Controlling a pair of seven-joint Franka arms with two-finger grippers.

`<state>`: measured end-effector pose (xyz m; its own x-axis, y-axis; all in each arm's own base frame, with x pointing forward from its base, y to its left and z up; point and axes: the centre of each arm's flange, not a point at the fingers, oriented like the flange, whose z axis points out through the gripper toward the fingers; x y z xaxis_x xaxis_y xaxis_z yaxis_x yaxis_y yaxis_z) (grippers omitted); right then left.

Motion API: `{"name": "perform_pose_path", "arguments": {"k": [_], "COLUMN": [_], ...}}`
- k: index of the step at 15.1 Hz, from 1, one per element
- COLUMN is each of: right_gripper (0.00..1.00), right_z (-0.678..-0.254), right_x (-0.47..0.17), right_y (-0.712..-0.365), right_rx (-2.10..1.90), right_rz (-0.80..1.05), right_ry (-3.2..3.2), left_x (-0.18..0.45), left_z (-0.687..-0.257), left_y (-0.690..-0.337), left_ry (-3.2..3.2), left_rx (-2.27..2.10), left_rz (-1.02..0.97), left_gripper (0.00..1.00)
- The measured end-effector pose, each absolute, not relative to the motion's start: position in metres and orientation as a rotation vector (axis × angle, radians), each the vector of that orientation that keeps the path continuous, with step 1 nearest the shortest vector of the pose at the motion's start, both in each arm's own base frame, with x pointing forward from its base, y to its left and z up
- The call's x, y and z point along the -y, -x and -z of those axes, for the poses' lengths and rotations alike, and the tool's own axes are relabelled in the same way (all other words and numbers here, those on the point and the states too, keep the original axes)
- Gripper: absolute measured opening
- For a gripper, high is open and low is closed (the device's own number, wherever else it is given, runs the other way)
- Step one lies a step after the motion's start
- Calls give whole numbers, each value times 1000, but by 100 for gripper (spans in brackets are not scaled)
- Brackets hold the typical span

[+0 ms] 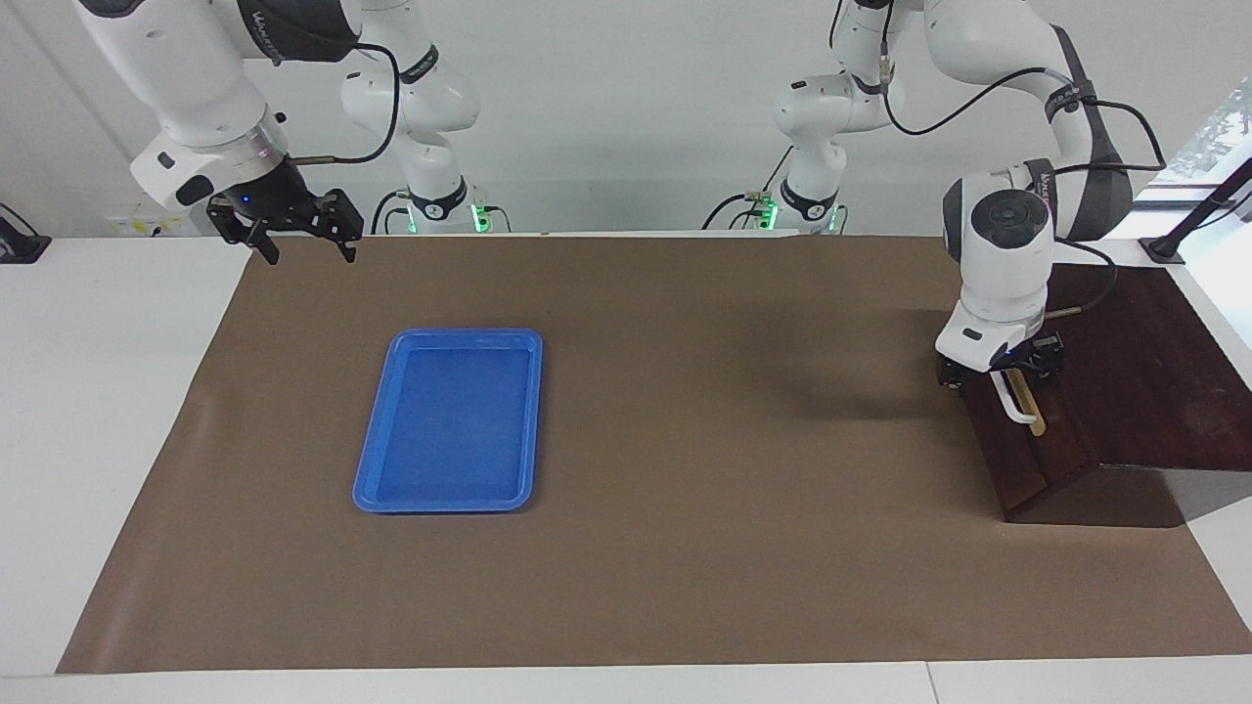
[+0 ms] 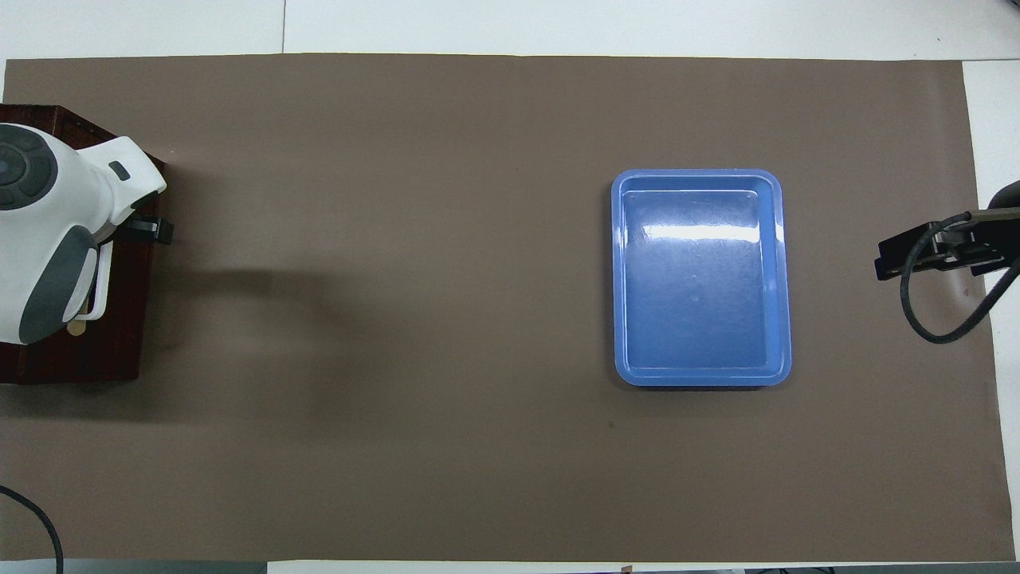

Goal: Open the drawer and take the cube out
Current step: 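Grasp the white drawer handle with the left gripper and pull it open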

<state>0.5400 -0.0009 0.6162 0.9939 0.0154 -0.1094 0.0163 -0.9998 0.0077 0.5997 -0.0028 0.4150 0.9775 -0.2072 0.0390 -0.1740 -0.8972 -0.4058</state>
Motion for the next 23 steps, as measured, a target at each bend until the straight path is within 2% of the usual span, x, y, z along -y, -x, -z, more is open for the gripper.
{"name": "perform_pose_path", "arguments": {"k": [9, 15, 23], "right_gripper": [100, 100, 100], "right_z": [-616, -616, -616], "right_x": [4, 6, 6], "right_y": [-540, -540, -540], "right_rx": [-17, -11, -11], "right_rz": [172, 172, 172], "right_ry": [-3129, -3129, -3129], "left_x": [7, 10, 60], "left_z": [-383, -380, -379], "left_y": [-590, -590, -585], "left_ry": [2714, 2715, 2703], "left_rx": [-316, -325, -392], "left_rz": [52, 47, 55], "left_gripper": [100, 100, 100]}}
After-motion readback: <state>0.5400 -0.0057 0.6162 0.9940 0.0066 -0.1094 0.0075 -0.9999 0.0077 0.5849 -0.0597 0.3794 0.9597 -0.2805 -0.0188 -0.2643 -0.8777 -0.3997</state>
